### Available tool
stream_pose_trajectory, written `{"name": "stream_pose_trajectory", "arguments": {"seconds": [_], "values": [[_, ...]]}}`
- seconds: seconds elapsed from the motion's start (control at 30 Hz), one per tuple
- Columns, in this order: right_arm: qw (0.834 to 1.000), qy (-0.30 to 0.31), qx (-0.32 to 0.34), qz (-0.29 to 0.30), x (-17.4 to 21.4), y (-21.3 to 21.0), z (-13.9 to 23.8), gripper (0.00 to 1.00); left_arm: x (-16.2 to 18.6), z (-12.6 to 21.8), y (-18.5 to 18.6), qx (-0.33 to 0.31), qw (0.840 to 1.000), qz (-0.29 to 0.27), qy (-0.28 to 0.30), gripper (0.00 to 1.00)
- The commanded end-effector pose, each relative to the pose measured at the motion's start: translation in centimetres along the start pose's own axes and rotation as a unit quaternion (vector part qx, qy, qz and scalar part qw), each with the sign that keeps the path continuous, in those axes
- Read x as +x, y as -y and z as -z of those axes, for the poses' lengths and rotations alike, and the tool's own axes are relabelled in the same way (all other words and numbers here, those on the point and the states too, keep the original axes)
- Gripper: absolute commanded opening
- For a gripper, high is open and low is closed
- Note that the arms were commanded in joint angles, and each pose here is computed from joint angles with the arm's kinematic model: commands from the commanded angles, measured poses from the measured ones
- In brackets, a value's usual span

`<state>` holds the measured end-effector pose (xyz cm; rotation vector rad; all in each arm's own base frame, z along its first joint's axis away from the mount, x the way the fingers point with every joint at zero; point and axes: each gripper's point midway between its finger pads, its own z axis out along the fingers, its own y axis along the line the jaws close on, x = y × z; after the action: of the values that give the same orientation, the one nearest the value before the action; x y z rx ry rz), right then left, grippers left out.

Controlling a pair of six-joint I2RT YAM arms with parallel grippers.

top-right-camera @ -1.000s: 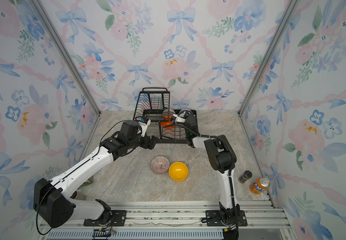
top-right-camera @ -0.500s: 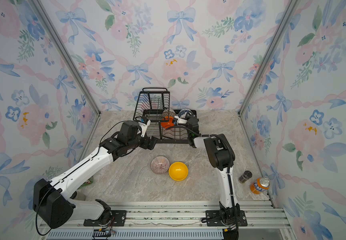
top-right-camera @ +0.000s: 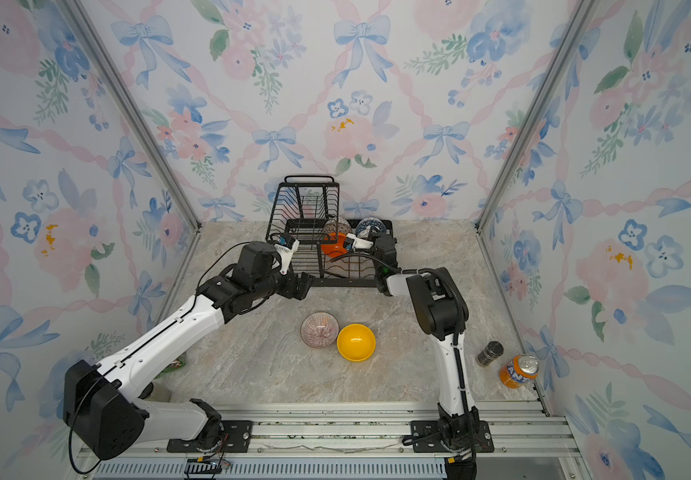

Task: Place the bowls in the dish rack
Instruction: 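Lower the white lattice bowl in front of the blue bowl with the right gripper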

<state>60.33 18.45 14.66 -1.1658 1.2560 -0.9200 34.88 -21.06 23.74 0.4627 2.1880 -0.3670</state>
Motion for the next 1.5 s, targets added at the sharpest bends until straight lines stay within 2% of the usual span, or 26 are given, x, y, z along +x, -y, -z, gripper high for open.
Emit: {"name": "stream_pose_trajectory", "arguments": {"seconds": [0.0, 1.47], "values": [[0.999, 0.014, 0.031, -0.021, -0.5, 2.0, -0.4, 0.00, 0.8, 0.4, -0.3, -0.001, 1.000, 0.001, -0.009, 0.98], [0.995, 0.034, -0.068, -0.063, -0.7, -1.3, 1.2, 0.00, 1.8, 0.5, -0.7, -0.004, 1.000, 0.006, -0.016, 0.98]]}}
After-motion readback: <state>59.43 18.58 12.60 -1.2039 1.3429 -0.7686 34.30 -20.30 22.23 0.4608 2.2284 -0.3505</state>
